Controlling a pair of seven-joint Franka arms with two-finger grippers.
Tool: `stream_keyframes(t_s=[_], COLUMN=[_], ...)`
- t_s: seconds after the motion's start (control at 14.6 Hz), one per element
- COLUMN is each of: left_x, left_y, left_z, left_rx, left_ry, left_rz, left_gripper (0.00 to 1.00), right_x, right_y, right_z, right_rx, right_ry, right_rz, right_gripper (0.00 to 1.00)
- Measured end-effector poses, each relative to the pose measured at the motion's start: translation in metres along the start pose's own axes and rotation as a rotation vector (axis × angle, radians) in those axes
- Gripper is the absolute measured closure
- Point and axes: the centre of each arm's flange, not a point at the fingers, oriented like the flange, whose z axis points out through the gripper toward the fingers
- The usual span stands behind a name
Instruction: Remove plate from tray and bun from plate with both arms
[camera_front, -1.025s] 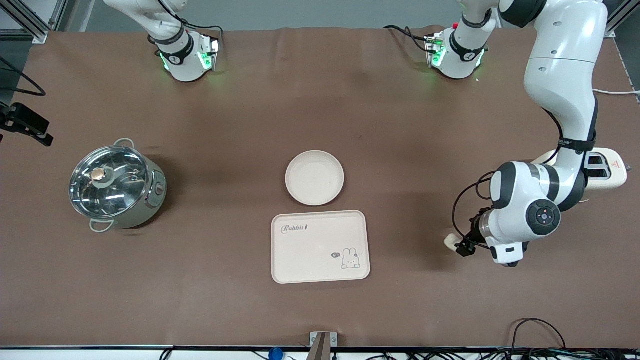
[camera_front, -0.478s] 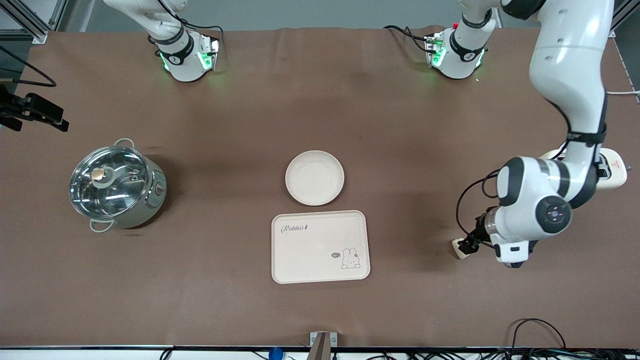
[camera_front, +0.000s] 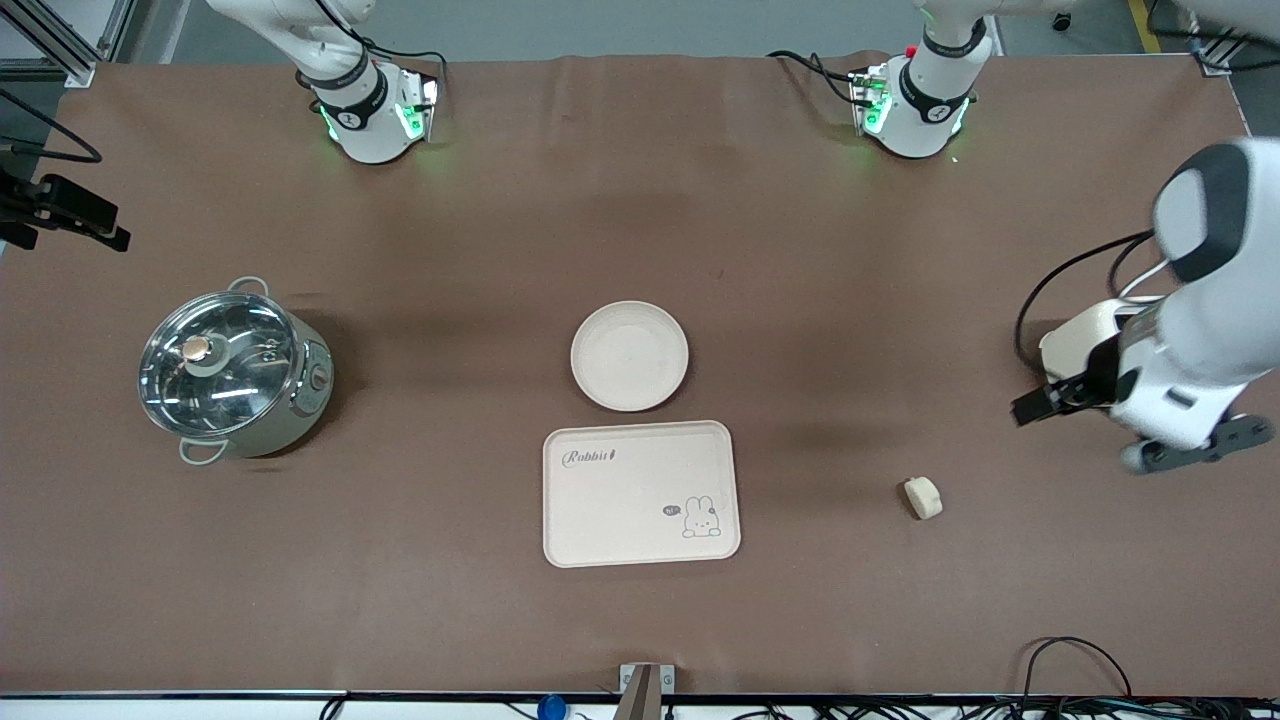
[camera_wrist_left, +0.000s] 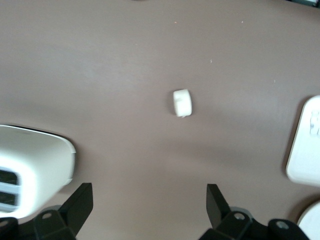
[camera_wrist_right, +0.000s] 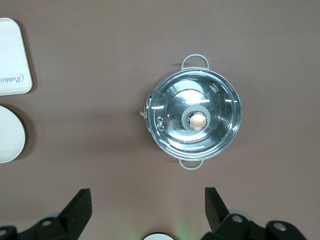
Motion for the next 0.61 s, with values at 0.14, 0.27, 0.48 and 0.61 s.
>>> stream_keyframes(t_s=[0.14,0.27,0.48,0.61], left_x=[-0.017,-0.044,-0.085,-0.106], left_y=[-0.008,-0.004,0.005,0.008], left_z=[-0.038,-0.075,-0.119,-0.131], left_rx=[0.003,0.01,0.018,0.022], left_ry=[0.016,0.008,0.01,0.015], left_rz=[0.054,0.082,0.12,0.148], left_gripper=[0.0,0.0,0.0,0.0], right_x=[0.0,0.0,0.0,0.0], right_y=[0.0,0.001,0.004,0.004], right_z=[0.0,0.0,0.0,0.0], right_rx=[0.0,0.005,0.017,0.019], right_ry=[0.0,-0.001,-0.001,-0.001], right_rz=[0.0,0.002,0.008,0.008], right_gripper=[0.0,0.0,0.0,0.0])
